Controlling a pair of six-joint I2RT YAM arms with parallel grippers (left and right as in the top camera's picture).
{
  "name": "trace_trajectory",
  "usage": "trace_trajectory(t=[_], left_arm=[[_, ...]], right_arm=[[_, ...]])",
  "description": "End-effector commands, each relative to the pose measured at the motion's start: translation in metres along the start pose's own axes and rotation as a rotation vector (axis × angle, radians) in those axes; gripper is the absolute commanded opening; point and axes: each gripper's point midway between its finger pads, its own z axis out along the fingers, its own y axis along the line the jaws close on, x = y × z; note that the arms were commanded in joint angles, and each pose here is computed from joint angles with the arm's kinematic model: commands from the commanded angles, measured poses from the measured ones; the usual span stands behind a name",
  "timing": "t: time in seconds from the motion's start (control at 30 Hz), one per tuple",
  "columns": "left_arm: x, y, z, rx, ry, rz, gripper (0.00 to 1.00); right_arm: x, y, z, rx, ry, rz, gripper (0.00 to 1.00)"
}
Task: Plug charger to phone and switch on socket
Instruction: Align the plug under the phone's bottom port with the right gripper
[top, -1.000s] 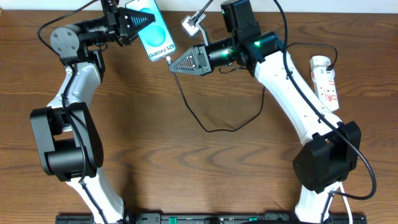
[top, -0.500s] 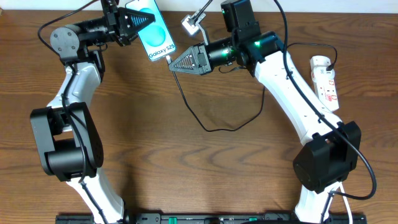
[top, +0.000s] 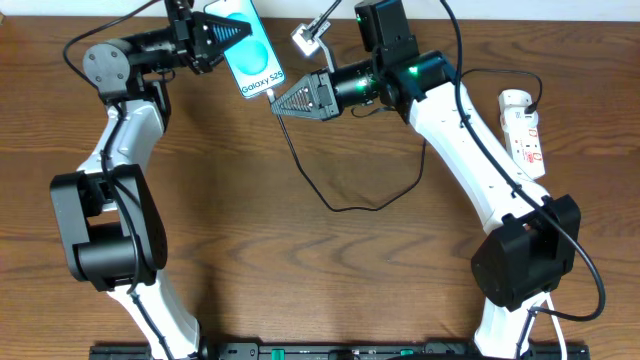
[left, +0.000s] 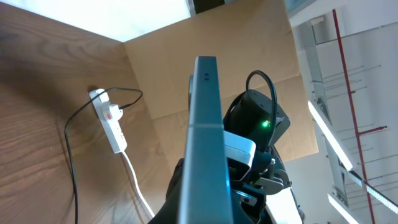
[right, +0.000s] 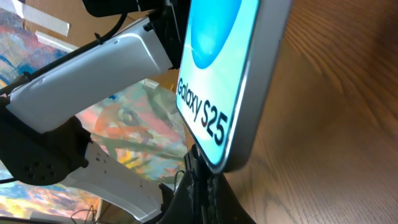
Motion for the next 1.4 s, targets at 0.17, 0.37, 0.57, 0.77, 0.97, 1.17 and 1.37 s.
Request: trace_trajectory(t=[0.17, 0.37, 0.57, 0.77, 0.97, 1.17, 1.37], left_arm=[[0.0031, -0.0308, 0.0055, 0.016, 0.006, 0.081, 0.07], [0.0032, -0.0308, 0.0057, 0.016, 0.007, 0.081, 0.07], [0.0031, -0.0308, 0.0055, 0.016, 0.007, 0.081, 0.07], [0.0056, -0.0317, 0.0056, 0.014, 0.016, 0.102, 0.07], [0.0067, -0.0311, 0.0056, 0.011, 0.022, 0.103, 0.07], [0.0084, -0.0306, 0.0054, 0.006, 0.031, 0.109, 0.07], [0.0110, -0.0305, 0.0055, 0.001, 0.044, 0.122, 0.07]], right_arm=[[0.0008, 0.0036, 0.0033, -0.007, 0.005, -0.003, 0.01], [0.0007, 0.0032, 0.0033, -0.005, 0.005, -0.003, 0.01], [0.0000, 0.0009, 0.0033, 0.008, 0.001, 0.005, 0.01], [-0.0010, -0.0012, 0.0033, 0.021, -0.004, 0.014, 0.01], [-0.0057, 0.0002, 0.0033, 0.017, -0.017, 0.016, 0.01], [-0.0074, 0.0010, 0.0037, 0.015, -0.022, 0.007, 0.01], [-0.0077, 0.0011, 0.0036, 0.014, -0.022, 0.012, 0.01]])
